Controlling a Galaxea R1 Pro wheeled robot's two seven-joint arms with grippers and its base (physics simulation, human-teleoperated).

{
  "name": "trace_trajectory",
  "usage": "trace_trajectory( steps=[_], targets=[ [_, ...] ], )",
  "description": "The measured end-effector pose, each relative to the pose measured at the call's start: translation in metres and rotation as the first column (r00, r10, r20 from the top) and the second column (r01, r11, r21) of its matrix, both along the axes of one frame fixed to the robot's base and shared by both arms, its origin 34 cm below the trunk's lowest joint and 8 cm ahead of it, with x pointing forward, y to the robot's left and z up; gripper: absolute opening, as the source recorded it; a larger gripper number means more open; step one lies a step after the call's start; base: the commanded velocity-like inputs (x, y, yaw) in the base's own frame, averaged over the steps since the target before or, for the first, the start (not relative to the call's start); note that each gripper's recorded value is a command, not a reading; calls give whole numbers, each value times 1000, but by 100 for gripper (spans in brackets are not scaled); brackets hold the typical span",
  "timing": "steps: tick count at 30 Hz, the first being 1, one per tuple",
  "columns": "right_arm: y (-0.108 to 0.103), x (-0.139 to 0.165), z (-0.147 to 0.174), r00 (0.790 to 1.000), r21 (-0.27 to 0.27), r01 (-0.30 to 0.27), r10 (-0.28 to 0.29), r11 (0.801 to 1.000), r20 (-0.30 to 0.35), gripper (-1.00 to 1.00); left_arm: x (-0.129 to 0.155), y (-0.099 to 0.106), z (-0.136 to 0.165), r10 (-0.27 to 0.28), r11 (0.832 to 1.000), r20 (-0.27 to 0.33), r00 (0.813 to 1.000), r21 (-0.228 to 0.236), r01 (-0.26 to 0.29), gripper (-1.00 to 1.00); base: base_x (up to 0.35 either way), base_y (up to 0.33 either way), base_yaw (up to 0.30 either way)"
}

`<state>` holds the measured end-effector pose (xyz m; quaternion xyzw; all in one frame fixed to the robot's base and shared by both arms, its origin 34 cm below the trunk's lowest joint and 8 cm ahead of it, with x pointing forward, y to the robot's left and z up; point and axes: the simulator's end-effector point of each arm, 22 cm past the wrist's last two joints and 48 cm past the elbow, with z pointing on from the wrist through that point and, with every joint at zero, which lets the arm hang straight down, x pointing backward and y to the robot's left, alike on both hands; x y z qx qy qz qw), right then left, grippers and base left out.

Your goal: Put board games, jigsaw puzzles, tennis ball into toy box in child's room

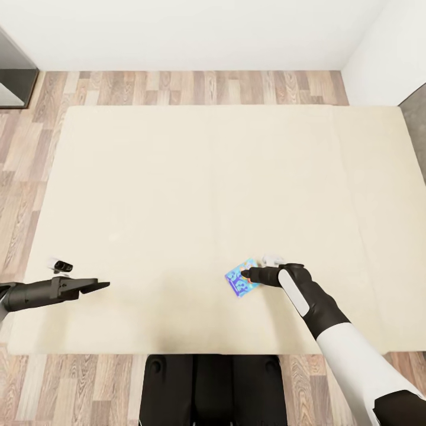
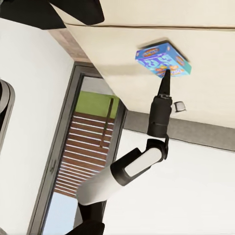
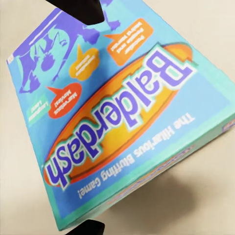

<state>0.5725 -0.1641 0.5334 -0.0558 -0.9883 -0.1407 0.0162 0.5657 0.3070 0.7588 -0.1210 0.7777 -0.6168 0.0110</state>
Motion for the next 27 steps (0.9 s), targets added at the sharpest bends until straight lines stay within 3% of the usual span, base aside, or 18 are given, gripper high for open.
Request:
trace_trajectory(
  steps=[27],
  targets=[
    [2, -5, -6, 1000, 1, -1, 1, 1000, -10, 100, -4, -1, -5, -1, 1000, -14, 1000, -2, 1, 100, 0, 24, 0]
  ],
)
